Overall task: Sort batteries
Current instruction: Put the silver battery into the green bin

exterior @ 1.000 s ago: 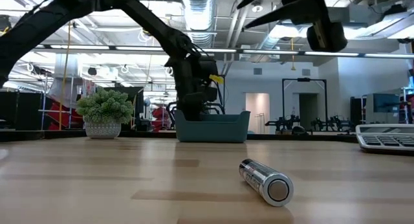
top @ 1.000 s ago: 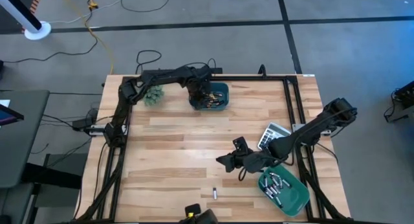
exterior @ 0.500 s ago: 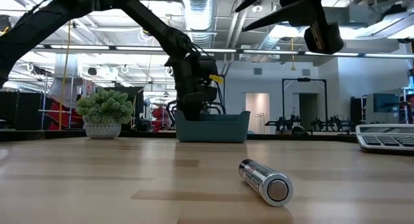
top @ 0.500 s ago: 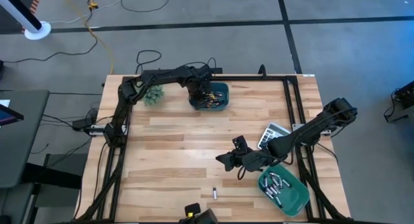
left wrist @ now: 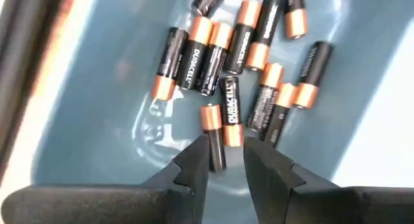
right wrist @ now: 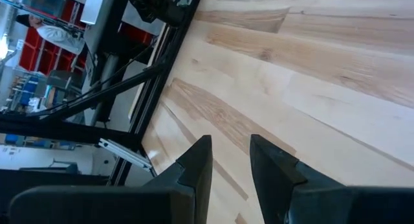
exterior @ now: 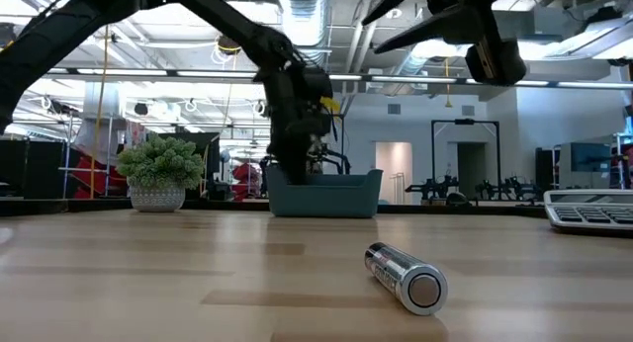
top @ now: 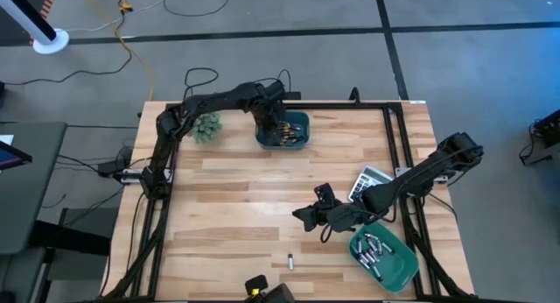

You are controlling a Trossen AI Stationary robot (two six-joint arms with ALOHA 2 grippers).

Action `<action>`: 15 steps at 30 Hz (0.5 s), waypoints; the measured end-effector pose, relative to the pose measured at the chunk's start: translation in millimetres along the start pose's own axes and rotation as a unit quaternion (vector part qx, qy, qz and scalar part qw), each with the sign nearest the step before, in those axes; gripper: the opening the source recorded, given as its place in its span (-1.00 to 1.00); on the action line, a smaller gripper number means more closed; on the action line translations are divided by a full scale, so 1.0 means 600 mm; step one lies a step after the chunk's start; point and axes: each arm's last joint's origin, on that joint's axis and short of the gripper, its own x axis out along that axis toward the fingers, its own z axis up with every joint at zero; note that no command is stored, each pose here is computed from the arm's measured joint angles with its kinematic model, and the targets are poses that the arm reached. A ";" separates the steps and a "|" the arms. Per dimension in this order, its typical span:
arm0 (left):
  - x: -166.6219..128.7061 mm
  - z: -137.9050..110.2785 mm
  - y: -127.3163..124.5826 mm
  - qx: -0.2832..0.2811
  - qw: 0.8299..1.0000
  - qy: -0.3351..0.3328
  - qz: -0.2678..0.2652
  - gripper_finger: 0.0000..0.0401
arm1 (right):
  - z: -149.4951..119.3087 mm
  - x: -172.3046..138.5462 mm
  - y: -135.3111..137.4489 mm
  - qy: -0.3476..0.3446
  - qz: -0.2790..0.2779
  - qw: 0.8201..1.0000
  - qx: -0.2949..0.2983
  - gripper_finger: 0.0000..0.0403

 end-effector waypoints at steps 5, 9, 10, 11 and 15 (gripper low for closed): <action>-0.061 0.003 -0.005 -0.028 1.000 -0.005 0.000 -0.54 | 0.004 0.002 -0.004 -0.002 -0.012 1.000 -0.004 -0.39; -0.108 -0.016 -0.021 -0.082 0.996 0.023 -0.005 -0.54 | 0.007 0.004 -0.006 -0.004 -0.017 1.000 -0.003 -0.39; -0.120 -0.024 -0.031 -0.090 0.995 0.038 -0.009 -0.54 | 0.009 0.005 -0.007 -0.006 -0.019 1.000 -0.003 -0.39; -0.131 -0.031 -0.043 -0.090 0.995 0.047 -0.015 -0.54 | 0.009 0.005 -0.008 -0.006 -0.021 1.000 -0.004 -0.39; -0.169 -0.063 -0.110 -0.058 0.998 0.001 -0.039 -0.54 | 0.013 0.007 -0.012 -0.007 -0.031 0.998 -0.054 -0.39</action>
